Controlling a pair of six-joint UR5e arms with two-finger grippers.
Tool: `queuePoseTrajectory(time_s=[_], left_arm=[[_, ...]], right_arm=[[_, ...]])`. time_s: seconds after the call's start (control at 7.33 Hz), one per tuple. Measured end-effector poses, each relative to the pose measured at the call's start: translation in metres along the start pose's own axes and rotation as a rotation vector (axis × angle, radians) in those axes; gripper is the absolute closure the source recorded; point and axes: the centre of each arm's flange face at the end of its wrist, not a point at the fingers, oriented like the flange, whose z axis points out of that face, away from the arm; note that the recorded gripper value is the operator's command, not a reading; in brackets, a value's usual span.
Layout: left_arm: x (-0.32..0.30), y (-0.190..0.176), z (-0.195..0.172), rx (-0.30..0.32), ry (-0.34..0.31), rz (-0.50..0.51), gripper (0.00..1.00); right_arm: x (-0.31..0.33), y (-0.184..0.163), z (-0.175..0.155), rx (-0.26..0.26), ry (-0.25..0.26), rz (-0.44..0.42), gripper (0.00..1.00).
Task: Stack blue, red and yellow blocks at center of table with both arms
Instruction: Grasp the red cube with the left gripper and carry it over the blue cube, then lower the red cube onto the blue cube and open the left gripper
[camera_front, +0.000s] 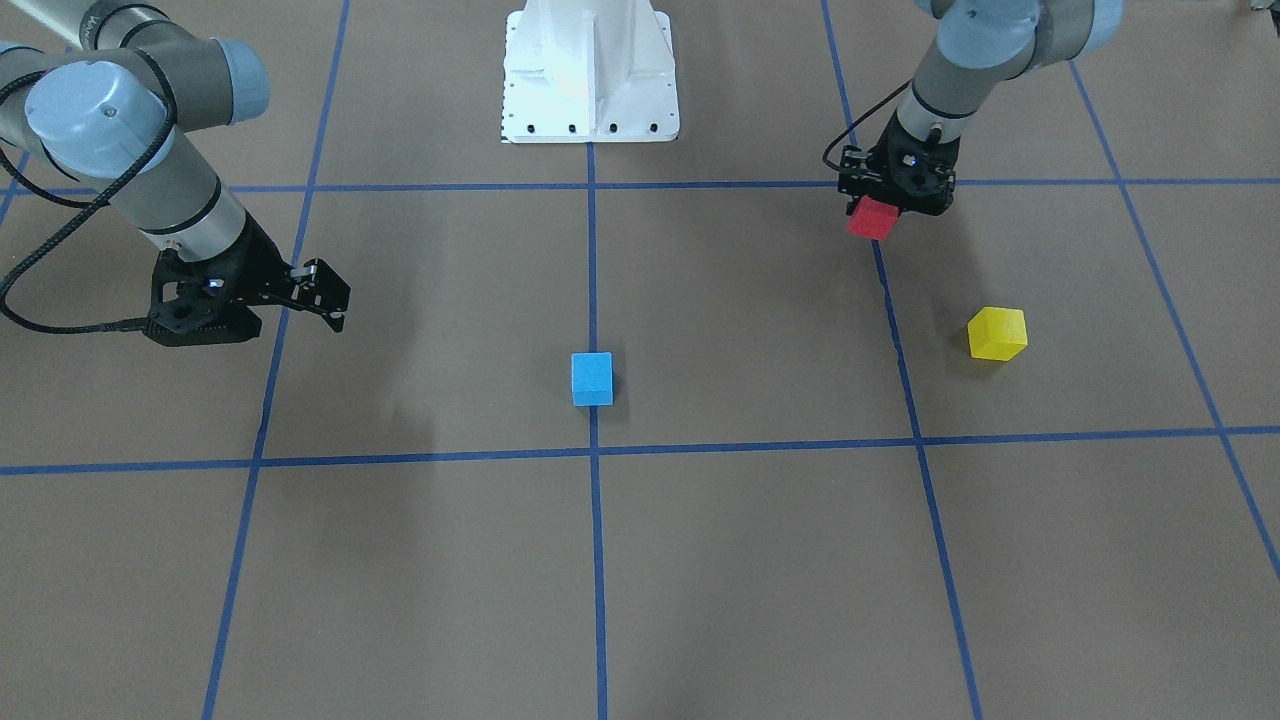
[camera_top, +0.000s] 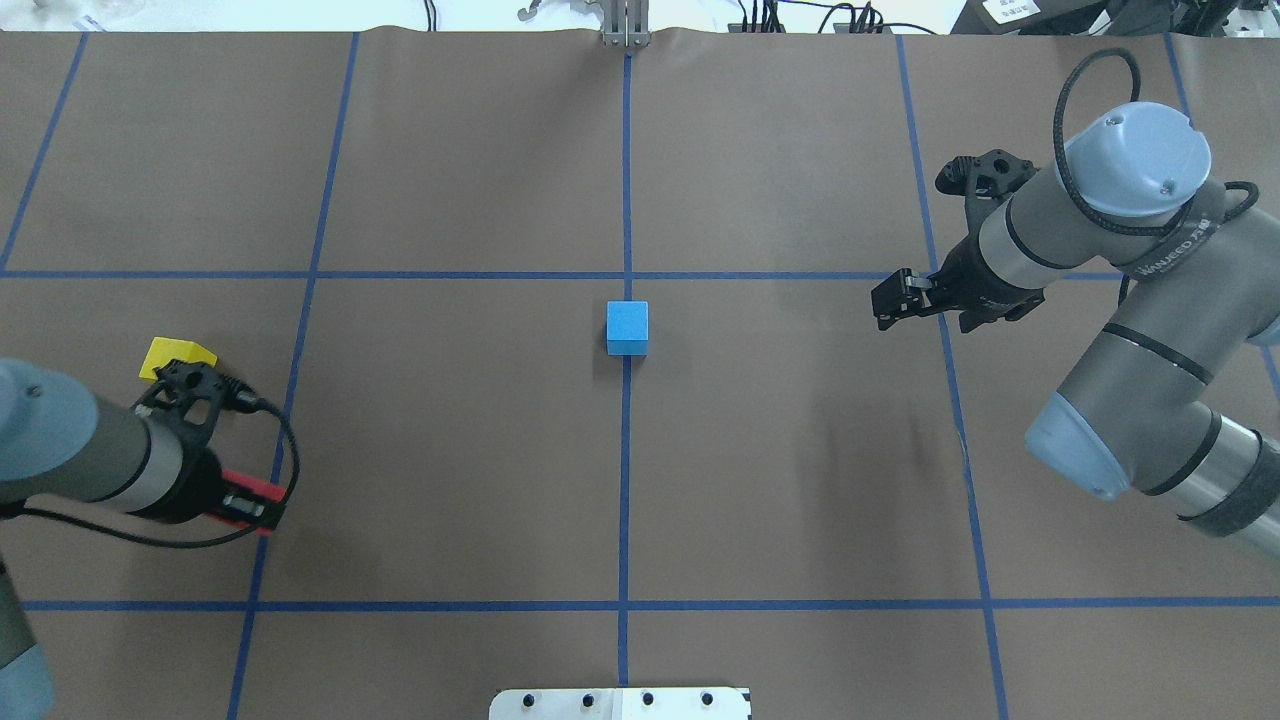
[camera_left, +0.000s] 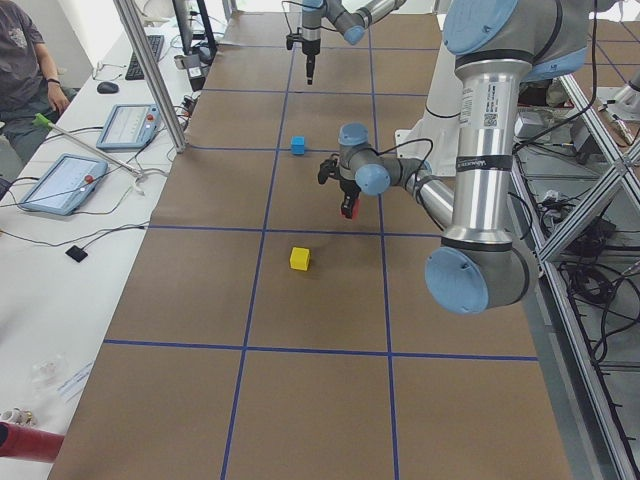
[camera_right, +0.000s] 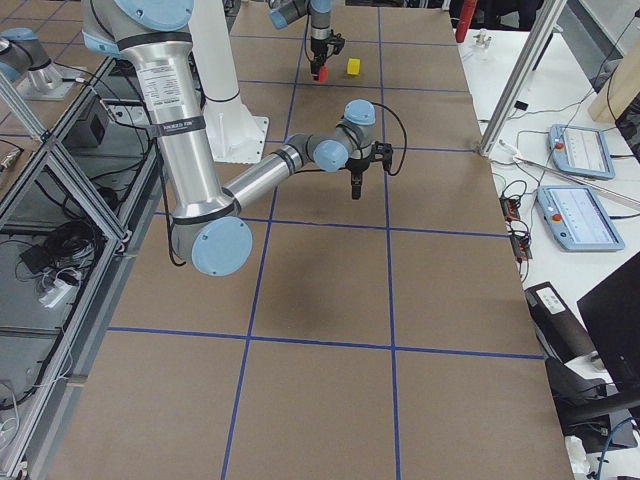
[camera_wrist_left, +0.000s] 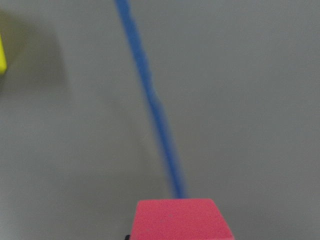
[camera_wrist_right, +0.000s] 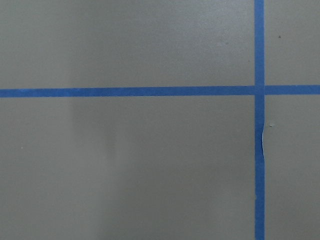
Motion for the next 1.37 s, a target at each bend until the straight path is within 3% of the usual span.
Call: queuePoseTrajectory(time_s=[0.41,0.68,1.09,1.37], left_arm=[[0.171,-0.104,-0.065,-0.013,-0.018,-0.178,1.00],[0.241,-0.164,-0.068,-0.014,-0.028,-0.210,1.00],[0.281,-0.240,-0.045,0.022,-0.016,-0.217,1.00],[0.282,-0.268,-0.032,0.030,-0.026,-0.229,1.00]], right_arm=[[0.049,-0.013,-0.006,0.017,0.042,0.033,0.00],[0.110,-0.027,-0.017,0.026,0.084,0.020,0.00],[0.163,-0.031,-0.028,0.014,0.096,0.056,0.00],[0.169,-0.030,-0.029,0.011,0.098,0.065,0.00]])
